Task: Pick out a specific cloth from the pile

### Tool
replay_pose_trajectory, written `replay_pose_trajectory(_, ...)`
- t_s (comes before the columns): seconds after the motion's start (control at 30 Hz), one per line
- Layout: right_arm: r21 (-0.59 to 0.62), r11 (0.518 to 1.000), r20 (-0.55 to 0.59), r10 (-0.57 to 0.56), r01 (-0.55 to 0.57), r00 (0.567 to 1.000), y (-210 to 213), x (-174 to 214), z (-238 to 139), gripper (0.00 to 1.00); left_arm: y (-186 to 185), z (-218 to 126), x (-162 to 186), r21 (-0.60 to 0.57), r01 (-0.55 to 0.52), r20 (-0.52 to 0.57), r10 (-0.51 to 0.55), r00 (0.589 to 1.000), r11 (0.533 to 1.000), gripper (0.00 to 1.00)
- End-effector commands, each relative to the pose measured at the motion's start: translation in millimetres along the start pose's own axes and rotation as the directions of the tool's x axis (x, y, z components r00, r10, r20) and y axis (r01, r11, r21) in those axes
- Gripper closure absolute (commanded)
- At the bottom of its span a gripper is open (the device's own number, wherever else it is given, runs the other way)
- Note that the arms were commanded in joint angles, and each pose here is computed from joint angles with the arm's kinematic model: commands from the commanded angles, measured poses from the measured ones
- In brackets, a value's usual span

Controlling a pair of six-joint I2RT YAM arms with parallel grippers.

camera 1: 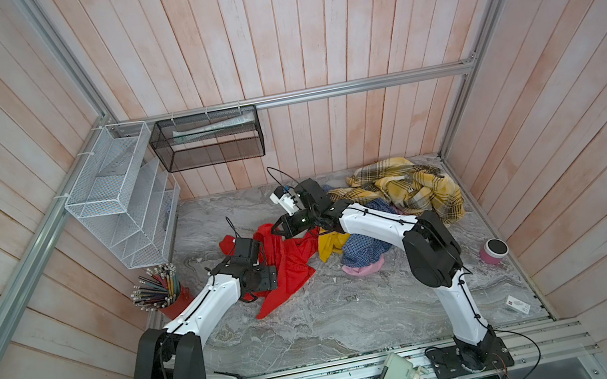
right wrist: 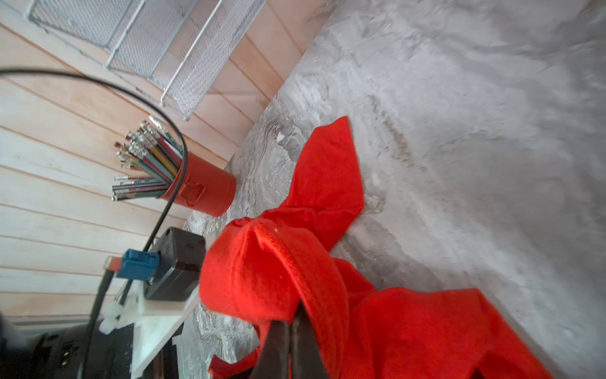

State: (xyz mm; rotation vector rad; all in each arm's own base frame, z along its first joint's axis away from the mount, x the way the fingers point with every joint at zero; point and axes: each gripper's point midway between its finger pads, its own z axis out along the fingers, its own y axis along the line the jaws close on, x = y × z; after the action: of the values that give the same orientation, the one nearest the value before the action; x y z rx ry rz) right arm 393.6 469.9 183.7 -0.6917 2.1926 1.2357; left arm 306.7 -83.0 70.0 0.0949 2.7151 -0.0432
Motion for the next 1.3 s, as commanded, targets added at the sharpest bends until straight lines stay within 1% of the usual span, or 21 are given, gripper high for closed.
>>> replay_pose_trajectory(0.0, 0.026, 0.999, 0.067, 0.027, -0.029, 0.997, -11, -24, -13, 1.00, -2, -13, -10, 0.007, 0.021, 0.031, -0.022, 0.999, 1.000, 0.06)
replay_pose_trajectory(0.13, 0.033, 0.999, -0.008, 0.022, -0.022, 1.000, -12, -2, 5, 1.00, -2, -31, -22, 0.020, 0.046, 0.109, -0.048, 0.993, 0.999, 0.05)
replay_pose_trajectory(0.23, 0.032, 0.999, -0.058, -0.001, 0.003, 0.998, -6, 20, 12, 1.00, 1, -41, -28, 0.018, 0.071, 0.158, -0.073, 0.985, 0.997, 0.05)
replay_pose_trajectory(0.33, 0.077, 0.997, -0.101, -0.019, 0.027, 0.995, -5, 48, 9, 1.00, 1, -50, -35, 0.033, 0.092, 0.208, -0.097, 0.973, 0.995, 0.05)
replay_pose_trajectory(0.4, 0.113, 0.993, -0.117, -0.005, 0.019, 0.993, -11, 63, 6, 1.00, -4, -55, -41, 0.068, 0.092, 0.239, -0.105, 0.965, 0.993, 0.05)
replay_pose_trajectory(0.47, 0.167, 0.986, -0.137, 0.023, 0.000, 0.990, -27, 77, 7, 1.00, -12, -57, -48, 0.109, 0.077, 0.265, -0.104, 0.959, 0.991, 0.04)
replay_pose_trajectory(0.6, 0.221, 0.975, -0.191, 0.051, -0.008, 0.980, -44, 93, 12, 1.00, -22, -47, -53, 0.142, 0.058, 0.238, -0.091, 0.967, 0.988, 0.04)
replay_pose_trajectory(0.73, 0.284, 0.959, -0.193, 0.053, 0.004, 0.980, -53, 96, 6, 1.00, -23, -26, -54, 0.129, 0.078, 0.200, -0.103, 0.974, 0.989, 0.02)
replay_pose_trajectory(0.83, 0.285, 0.959, -0.211, 0.059, 0.003, 0.976, -55, 105, 4, 1.00, -24, -13, -59, 0.113, 0.094, 0.178, -0.113, 0.978, 0.989, 0.00)
replay_pose_trajectory(0.9, 0.286, 0.958, -0.234, 0.064, 0.006, 0.970, -56, 111, 4, 1.00, -27, -7, -65, 0.097, 0.090, 0.184, -0.107, 0.977, 0.991, 0.00)
replay_pose_trajectory(1.03, 0.302, 0.953, -0.228, 0.042, 0.029, 0.973, -55, 106, -4, 0.90, -33, 7, -76, 0.096, 0.081, 0.177, -0.097, 0.979, 0.992, 0.00)
replay_pose_trajectory(1.13, 0.308, 0.951, -0.199, 0.029, 0.034, 0.980, -51, 94, -13, 0.74, -48, 18, -79, 0.139, 0.048, 0.162, -0.071, 0.984, 0.989, 0.00)
replay_pose_trajectory(1.2, 0.316, 0.948, -0.190, 0.023, 0.039, 0.982, -49, 89, -20, 0.64, -57, 25, -78, 0.145, 0.021, 0.154, -0.044, 0.987, 0.989, 0.00)
replay_pose_trajectory(1.23, 0.328, 0.944, -0.183, 0.017, 0.045, 0.983, -49, 85, -24, 0.57, -60, 29, -77, 0.148, 0.013, 0.147, -0.035, 0.988, 0.989, 0.00)
replay_pose_trajectory(1.27, 0.343, 0.938, -0.177, 0.010, 0.052, 0.984, -49, 83, -29, 0.51, -62, 33, -74, 0.153, 0.016, 0.134, -0.037, 0.990, 0.988, 0.00)
